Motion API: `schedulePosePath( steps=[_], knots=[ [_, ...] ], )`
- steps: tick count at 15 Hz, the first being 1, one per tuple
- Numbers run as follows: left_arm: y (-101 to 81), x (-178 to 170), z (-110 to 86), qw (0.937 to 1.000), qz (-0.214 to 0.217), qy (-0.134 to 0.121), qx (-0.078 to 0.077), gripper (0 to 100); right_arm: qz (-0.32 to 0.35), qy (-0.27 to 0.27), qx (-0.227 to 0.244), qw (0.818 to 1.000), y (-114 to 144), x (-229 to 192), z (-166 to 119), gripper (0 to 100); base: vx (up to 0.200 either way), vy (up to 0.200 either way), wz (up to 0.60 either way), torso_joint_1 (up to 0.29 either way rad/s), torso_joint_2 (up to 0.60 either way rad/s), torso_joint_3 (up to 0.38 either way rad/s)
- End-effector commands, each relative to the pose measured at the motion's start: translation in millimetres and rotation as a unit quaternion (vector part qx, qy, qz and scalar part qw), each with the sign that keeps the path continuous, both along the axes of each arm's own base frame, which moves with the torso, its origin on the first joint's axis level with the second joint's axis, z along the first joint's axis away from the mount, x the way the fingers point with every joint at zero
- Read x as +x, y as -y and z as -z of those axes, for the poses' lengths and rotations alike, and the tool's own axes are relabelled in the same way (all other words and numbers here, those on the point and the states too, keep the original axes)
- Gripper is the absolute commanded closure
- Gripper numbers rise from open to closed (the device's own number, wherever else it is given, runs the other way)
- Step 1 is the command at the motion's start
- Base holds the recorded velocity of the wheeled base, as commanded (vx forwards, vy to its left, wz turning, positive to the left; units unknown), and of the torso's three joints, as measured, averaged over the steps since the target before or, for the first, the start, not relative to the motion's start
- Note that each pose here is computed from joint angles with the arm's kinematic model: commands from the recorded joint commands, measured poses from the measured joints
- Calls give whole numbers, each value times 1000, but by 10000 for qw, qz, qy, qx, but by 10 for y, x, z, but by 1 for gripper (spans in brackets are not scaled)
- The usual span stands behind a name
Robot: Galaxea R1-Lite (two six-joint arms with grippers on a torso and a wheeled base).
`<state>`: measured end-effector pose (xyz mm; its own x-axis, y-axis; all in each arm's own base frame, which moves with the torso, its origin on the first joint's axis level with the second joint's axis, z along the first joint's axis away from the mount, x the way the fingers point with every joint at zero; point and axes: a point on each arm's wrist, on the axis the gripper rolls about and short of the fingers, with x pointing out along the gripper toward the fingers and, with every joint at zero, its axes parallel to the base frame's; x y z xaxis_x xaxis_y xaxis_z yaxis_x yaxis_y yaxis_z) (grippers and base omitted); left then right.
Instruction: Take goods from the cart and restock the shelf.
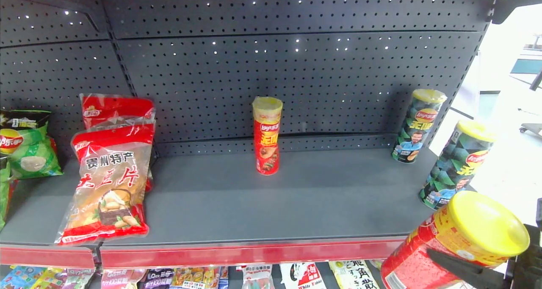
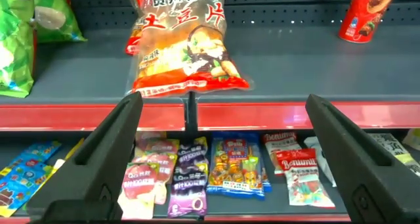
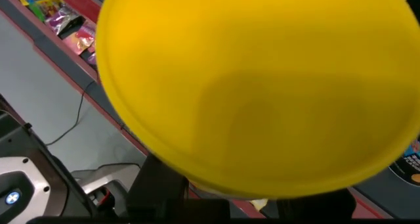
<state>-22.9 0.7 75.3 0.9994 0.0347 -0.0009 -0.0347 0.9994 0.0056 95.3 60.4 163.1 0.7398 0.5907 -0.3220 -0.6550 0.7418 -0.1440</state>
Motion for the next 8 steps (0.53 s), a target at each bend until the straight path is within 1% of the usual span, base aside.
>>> schedulePosePath(
  steps=[1,8],
  knots=[
    [1,1,0,10000,-3,-4,11,0,129,-20,-4,9999,24,16,9,100,0,0,0,0,0,0],
    [0,1,0,10000,-11,-4,3,0,239,-44,-12,9997,44,27,19,100,0,0,0,0,0,0]
  ],
)
